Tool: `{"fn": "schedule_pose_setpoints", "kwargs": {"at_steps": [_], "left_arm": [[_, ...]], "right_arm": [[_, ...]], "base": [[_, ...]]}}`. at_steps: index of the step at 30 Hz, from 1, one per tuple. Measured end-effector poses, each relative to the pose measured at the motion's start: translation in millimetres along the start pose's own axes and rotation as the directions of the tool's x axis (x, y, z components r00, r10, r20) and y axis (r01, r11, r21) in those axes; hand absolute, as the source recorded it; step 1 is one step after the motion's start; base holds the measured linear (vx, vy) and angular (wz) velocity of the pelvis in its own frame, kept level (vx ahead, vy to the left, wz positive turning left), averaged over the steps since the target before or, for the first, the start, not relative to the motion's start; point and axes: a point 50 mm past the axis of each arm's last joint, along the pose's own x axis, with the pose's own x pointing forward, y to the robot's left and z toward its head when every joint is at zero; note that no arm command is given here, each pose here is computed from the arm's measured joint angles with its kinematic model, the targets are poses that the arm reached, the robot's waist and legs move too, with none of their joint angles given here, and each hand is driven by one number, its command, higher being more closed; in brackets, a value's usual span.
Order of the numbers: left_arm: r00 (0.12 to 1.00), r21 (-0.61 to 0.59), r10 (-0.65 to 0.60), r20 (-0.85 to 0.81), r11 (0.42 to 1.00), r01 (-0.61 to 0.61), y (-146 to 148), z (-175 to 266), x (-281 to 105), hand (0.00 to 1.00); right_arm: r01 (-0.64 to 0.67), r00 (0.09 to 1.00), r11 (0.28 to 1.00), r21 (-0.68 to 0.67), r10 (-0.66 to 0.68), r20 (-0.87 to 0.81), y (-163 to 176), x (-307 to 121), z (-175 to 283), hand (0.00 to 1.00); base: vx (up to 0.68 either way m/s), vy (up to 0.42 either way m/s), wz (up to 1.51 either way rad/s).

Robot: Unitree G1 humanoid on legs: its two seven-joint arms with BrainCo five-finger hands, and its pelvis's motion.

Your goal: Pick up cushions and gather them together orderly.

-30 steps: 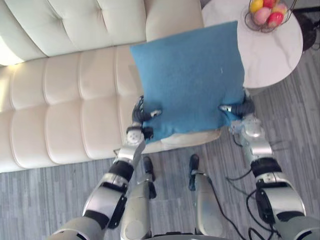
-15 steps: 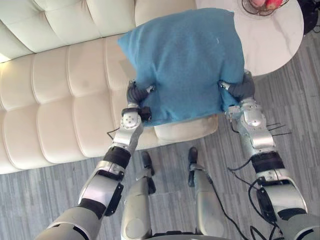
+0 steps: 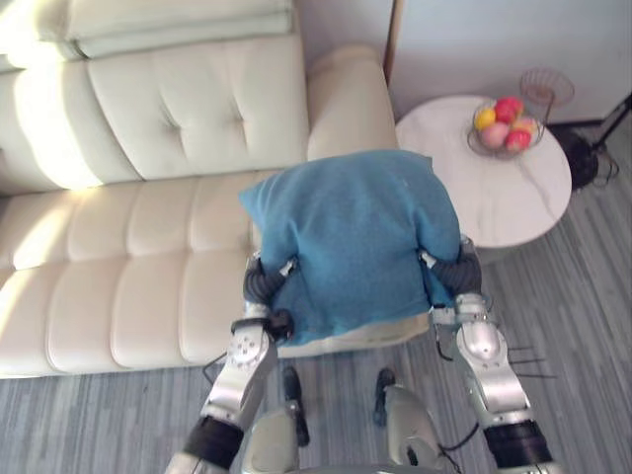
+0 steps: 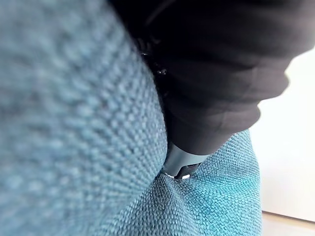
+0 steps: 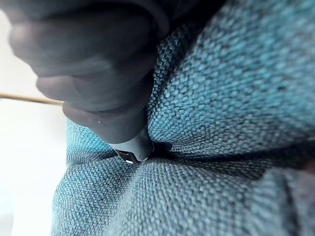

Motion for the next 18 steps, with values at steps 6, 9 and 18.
{"fn": "schedule_pose_setpoints", "kwargs": {"at_steps": [6,9,18], "left_arm": [[1.0,0.01,-0.008,0.02,1.0,0.008,-0.3,3.0,-4.7,1.0],[0.999,-0.024,-0.014,0.039,1.0,0.015,-8.8,7.1,-1.0,1.0],[0.989,-0.055,-0.145,0.018,0.988,0.145,-34.4,3.1,0.8,1.0]], "right_arm": [[0.015,1.0,1.0,0.012,-0.015,-0.027,1.2,-8.1,-5.5,1.0],[0.051,0.999,0.999,-0.01,-0.051,-0.014,-4.8,-5.5,-3.7,1.0],[0.16,0.987,0.98,-0.115,-0.155,0.05,-30.8,7.1,5.9,1.0]], "base": [[-0.04,0.004,0.78],[-0.03,0.055,2.05],[0.13,0.196,1.72]]}}
